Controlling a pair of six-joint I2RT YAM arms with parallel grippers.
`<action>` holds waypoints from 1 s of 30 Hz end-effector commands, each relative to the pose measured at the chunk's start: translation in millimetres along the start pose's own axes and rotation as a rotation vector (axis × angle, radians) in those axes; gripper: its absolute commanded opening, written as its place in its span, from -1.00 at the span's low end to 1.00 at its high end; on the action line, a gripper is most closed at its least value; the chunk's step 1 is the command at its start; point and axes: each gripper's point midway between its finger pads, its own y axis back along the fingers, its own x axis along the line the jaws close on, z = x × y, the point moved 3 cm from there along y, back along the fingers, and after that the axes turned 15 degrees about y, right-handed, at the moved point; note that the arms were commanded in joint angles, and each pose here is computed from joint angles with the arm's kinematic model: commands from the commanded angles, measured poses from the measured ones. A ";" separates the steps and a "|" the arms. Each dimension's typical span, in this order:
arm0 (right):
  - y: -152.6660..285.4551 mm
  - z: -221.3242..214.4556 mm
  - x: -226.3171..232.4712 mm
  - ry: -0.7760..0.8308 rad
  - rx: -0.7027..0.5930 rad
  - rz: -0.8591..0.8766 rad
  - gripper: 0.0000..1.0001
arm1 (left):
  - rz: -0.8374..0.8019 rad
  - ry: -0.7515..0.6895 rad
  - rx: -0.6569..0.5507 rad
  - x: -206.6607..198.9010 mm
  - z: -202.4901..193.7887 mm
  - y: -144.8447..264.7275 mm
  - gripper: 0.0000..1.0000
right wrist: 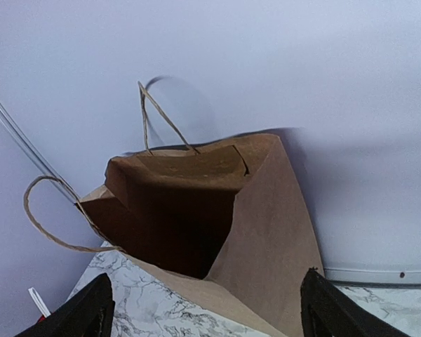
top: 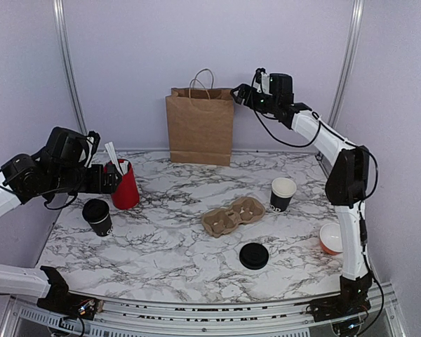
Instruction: Pack the takeout coffee
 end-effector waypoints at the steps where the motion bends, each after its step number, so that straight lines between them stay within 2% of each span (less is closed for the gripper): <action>1: -13.2 16.9 0.8 -0.036 -0.099 0.012 0.76 | -0.026 -0.008 -0.023 -8.6 5.6 9.2 0.98; 7: -31.2 0.6 -11.6 -0.046 -0.124 -0.011 0.68 | -0.048 -0.023 -0.023 -17.2 3.2 13.0 0.98; 10: -33.5 -7.6 -10.3 -0.053 -0.097 0.008 0.59 | -0.049 -0.022 -0.027 -18.1 3.6 13.8 0.98; 20: -10.7 -30.9 3.3 -0.043 0.012 0.022 0.43 | -0.036 -0.026 -0.022 -18.8 2.5 9.3 0.98; 26: -8.7 -25.5 16.7 0.081 -0.012 0.046 0.32 | -0.049 -0.023 -0.022 -22.7 2.9 6.5 0.98; 30: -14.3 -23.2 4.1 0.164 -0.052 0.028 0.31 | -0.056 -0.019 -0.026 -22.1 3.1 9.0 0.98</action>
